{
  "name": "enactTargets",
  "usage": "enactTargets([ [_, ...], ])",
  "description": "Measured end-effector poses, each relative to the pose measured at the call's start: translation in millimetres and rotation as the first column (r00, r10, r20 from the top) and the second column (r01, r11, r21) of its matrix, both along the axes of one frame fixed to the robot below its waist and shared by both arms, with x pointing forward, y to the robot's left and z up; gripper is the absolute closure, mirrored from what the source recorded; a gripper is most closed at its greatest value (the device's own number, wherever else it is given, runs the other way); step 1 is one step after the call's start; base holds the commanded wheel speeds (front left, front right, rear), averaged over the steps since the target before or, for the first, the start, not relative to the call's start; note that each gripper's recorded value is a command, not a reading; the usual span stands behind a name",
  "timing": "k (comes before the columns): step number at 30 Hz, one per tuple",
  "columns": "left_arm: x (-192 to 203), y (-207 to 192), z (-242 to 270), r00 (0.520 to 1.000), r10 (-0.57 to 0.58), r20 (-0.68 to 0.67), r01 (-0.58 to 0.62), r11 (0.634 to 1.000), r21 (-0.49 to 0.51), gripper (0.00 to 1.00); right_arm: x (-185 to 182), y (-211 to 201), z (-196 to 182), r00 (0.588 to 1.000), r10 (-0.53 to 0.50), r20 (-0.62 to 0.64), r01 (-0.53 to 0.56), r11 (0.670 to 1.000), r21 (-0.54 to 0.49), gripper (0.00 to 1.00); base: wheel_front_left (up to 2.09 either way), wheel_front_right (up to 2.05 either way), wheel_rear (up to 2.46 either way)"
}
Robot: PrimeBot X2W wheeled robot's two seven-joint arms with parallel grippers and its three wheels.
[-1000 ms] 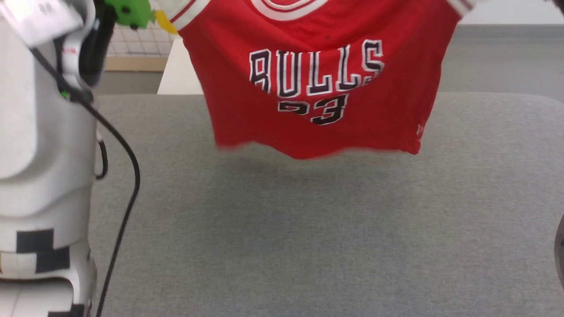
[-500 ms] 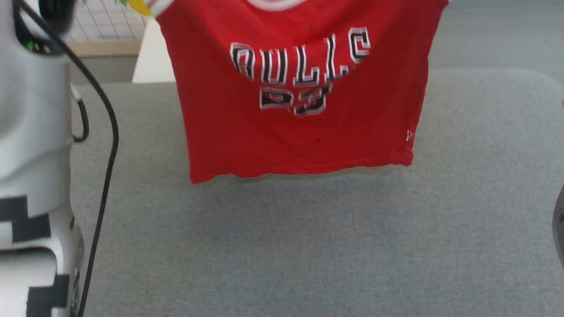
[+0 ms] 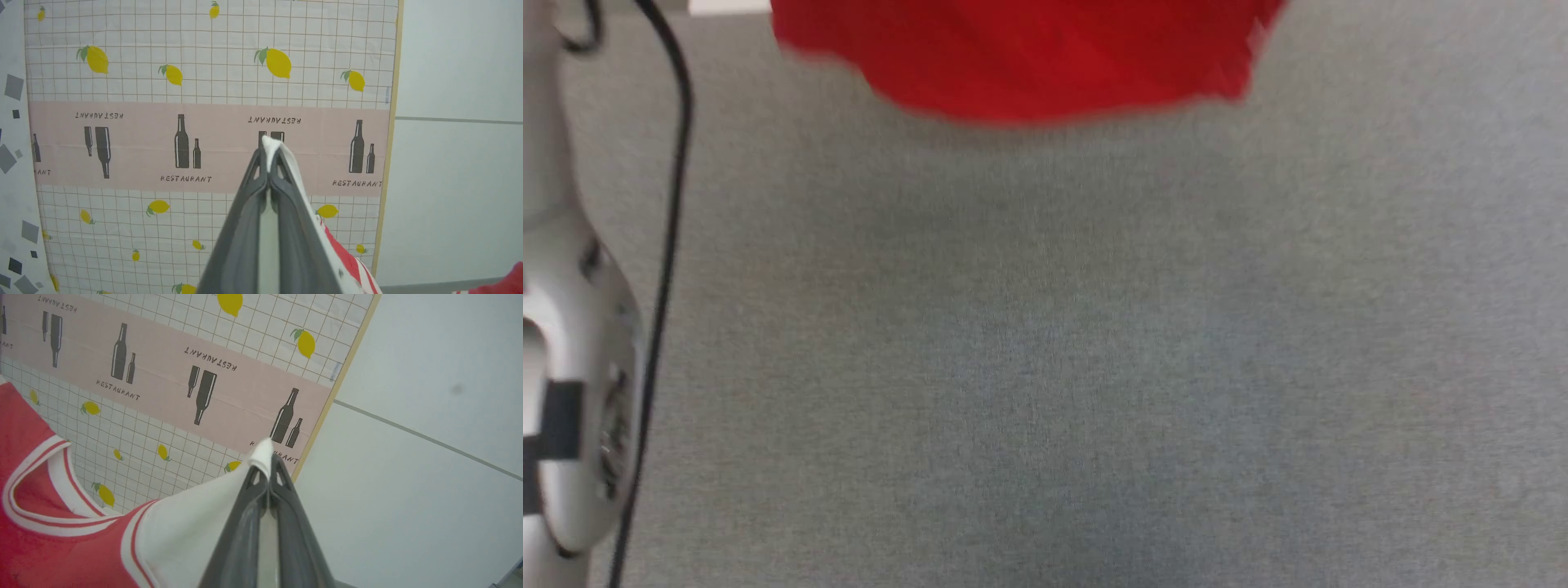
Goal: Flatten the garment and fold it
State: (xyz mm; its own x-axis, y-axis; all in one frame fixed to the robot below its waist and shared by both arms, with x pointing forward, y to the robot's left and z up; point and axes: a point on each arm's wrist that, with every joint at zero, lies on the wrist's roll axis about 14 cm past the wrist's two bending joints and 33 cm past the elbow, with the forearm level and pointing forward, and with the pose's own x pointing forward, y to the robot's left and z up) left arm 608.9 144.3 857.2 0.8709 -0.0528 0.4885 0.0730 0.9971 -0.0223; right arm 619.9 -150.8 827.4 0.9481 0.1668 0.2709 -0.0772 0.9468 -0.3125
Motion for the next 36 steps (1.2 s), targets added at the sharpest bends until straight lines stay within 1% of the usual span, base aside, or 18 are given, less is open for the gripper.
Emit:
enactTargets([
  [4,22,6,-5,0.998,0.02,0.061,-0.02,1.0,-0.005,1.0,26,1,-12,1.0,-0.002,0.008,0.002,1.0,-0.024,1.0,0.0,0.0,0.0],
  [9,52,11,-40,0.997,0.027,0.066,-0.027,1.0,0.003,1.0,55,-4,-47,1.0,-0.006,-0.013,0.005,0.998,-0.06,1.0,0.0,0.0,0.0],
  [15,83,11,-95,1.0,0.001,0.002,-0.001,1.0,0.016,1.0,84,-8,-98,0.998,0.007,-0.056,-0.013,0.995,-0.098,1.0,0.0,0.0,0.0],
  [18,96,10,-128,0.999,-0.017,-0.049,0.019,0.999,0.031,1.0,97,-10,-128,0.995,0.014,-0.102,-0.024,0.995,-0.1,1.0,0.0,0.0,0.0],
  [22,104,12,-162,0.995,-0.037,-0.091,0.04,0.999,0.029,1.0,106,1,-162,0.987,0.057,-0.149,-0.073,0.992,-0.099,1.0,0.0,0.0,0.0],
  [25,102,9,-190,0.99,-0.073,-0.125,0.079,0.996,0.048,1.0,104,14,-200,0.971,0.112,-0.213,-0.134,0.987,-0.092,1.0,0.0,0.0,0.0],
  [28,90,-1,-211,0.979,-0.131,-0.159,0.143,0.987,0.067,1.0,90,24,-224,0.95,0.173,-0.259,-0.197,0.978,-0.069,1.0,0.0,0.0,0.0],
  [32,62,-15,-234,0.954,-0.206,-0.216,0.223,0.973,0.057,1.0,62,26,-238,0.926,0.235,-0.294,-0.252,0.967,-0.021,1.0,0.0,0.0,0.0],
  [36,19,-24,-249,0.932,-0.265,-0.248,0.28,0.959,0.03,1.0,25,19,-247,0.906,0.277,-0.32,-0.283,0.959,0.03,1.0,0.0,0.0,0.0],
])
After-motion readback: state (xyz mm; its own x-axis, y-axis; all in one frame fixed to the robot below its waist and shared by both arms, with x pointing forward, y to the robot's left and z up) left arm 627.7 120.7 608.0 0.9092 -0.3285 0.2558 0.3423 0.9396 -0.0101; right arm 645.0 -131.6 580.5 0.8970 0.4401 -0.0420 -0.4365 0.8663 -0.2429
